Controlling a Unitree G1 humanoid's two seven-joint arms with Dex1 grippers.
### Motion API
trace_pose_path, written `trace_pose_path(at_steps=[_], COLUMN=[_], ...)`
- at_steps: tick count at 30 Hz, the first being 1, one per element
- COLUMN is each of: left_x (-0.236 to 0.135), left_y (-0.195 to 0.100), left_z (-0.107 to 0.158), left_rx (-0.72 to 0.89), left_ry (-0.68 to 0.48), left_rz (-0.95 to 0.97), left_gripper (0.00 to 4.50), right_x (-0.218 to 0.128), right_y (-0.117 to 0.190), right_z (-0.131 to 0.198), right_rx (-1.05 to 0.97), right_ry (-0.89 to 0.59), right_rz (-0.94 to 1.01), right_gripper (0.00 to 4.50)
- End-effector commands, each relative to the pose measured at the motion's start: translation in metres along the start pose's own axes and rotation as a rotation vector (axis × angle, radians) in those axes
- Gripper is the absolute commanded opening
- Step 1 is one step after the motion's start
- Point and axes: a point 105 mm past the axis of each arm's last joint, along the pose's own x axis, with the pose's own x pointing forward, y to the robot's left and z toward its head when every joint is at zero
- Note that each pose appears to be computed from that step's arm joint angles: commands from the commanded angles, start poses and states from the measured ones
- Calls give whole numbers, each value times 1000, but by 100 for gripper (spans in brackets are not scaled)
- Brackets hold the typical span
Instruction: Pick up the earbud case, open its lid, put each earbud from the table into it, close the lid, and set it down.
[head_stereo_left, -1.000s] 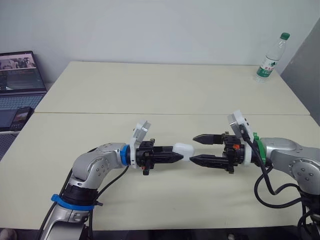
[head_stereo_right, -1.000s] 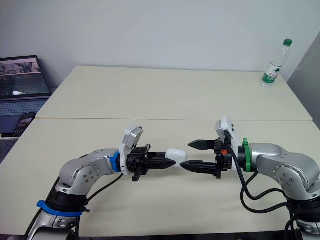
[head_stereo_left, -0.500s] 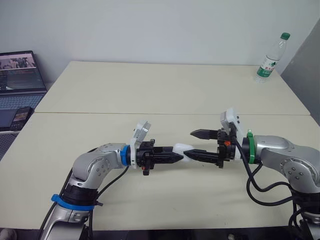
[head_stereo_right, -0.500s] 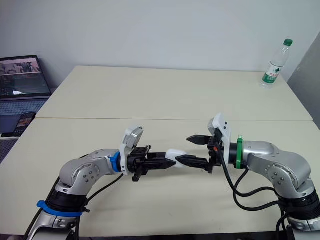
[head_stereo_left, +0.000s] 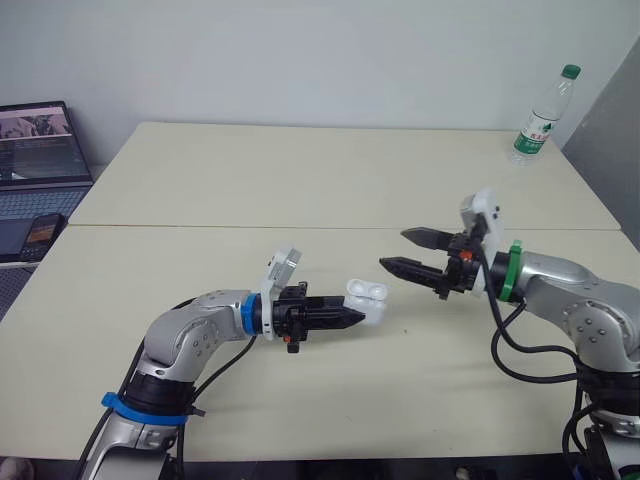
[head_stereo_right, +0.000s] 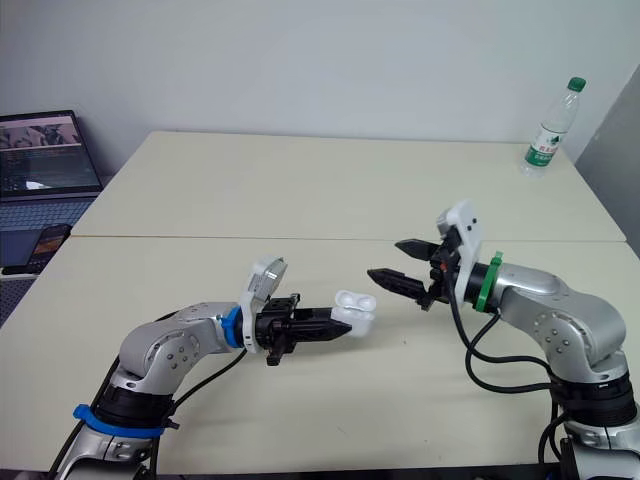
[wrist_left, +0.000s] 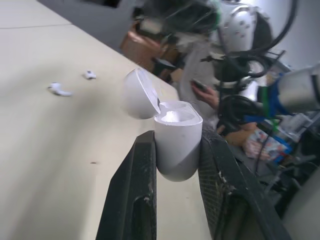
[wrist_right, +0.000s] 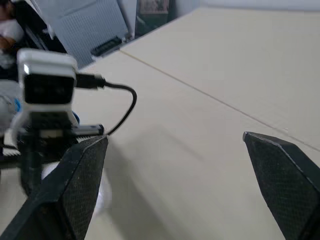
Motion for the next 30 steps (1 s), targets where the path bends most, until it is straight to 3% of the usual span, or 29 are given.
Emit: trace_pose_path(at_steps=[1,4,9,12,17,22,30], left_x=[-6,-10,-19,-23,-23,-24,-21], left_y=[15,19,17,12,2,-3,-3], left_z=[17,23,24,24,11,9,8], left_rx=[127,166,222,222,221,206,208], left_ry=[-88,-129,-109,-113,-72,-70,-63], left_rz=[139,195,237,247,242,247,241], left_gripper=[76,76,76,76,76,76,76], right_x=[-20,-42,-66,-66,-48,-54,-38], right_y=[-23,-56,-69,-86,-83,-97,-111], right_z=[8,-15,-54,-55,-53,-65,-62], right_rx=[-13,-19,28,-61,-129,-30,94], right_ry=[-52,45,325,420,518,759,891], right_rz=[-131,-303,-350,-427,-354,-475,-586], right_gripper=[450,450,450,450,450,450,450])
